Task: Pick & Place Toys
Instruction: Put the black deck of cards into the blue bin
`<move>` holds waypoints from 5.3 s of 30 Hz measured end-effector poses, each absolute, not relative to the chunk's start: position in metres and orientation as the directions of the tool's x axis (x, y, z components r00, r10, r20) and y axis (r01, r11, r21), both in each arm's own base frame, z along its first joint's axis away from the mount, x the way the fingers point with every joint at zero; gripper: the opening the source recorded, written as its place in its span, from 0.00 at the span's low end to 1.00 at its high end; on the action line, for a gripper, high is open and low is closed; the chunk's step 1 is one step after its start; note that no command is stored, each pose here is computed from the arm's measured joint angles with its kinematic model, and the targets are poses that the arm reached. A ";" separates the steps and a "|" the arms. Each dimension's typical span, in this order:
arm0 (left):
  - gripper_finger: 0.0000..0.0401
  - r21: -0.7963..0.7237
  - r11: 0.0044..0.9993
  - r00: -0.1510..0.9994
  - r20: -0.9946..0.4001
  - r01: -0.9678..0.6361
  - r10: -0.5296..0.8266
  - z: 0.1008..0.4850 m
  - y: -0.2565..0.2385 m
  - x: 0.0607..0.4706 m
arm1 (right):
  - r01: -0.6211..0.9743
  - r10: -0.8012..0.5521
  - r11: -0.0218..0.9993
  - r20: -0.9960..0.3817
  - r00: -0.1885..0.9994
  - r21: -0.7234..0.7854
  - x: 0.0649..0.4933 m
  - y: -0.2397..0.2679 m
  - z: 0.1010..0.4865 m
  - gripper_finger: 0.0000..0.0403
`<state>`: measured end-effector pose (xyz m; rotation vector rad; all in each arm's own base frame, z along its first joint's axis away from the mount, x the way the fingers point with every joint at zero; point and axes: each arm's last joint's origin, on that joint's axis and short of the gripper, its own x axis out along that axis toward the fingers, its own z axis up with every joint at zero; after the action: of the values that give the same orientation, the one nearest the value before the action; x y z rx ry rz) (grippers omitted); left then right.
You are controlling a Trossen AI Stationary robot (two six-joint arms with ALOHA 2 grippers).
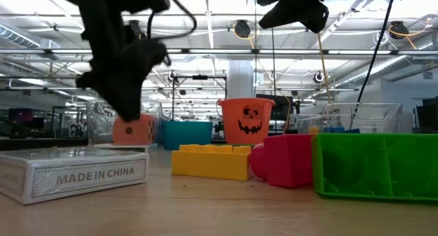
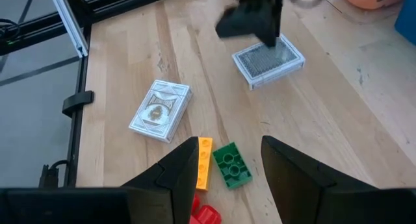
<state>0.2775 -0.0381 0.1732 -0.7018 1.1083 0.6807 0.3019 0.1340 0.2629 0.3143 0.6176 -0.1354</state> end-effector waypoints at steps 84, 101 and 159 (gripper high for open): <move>0.23 -0.287 0.903 0.316 -0.931 -0.320 -0.184 0.131 -0.056 0.276 | 0.586 -0.408 0.697 -0.444 0.798 0.412 0.314 0.100 0.270 0.40; 0.23 -0.263 0.813 0.263 -0.954 -0.519 -0.142 0.200 -0.091 0.221 | 0.413 -0.213 0.856 -0.514 0.831 0.312 0.315 0.105 0.268 0.40; 0.95 0.062 0.883 0.050 -0.994 -0.465 0.096 0.182 -0.039 0.234 | 0.292 -0.065 0.897 -0.554 0.830 0.332 0.315 0.110 0.267 0.40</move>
<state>0.2344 -0.0387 0.1824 -0.3096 1.4645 0.4373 0.3150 0.1098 0.2670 0.4215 0.5636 -0.1950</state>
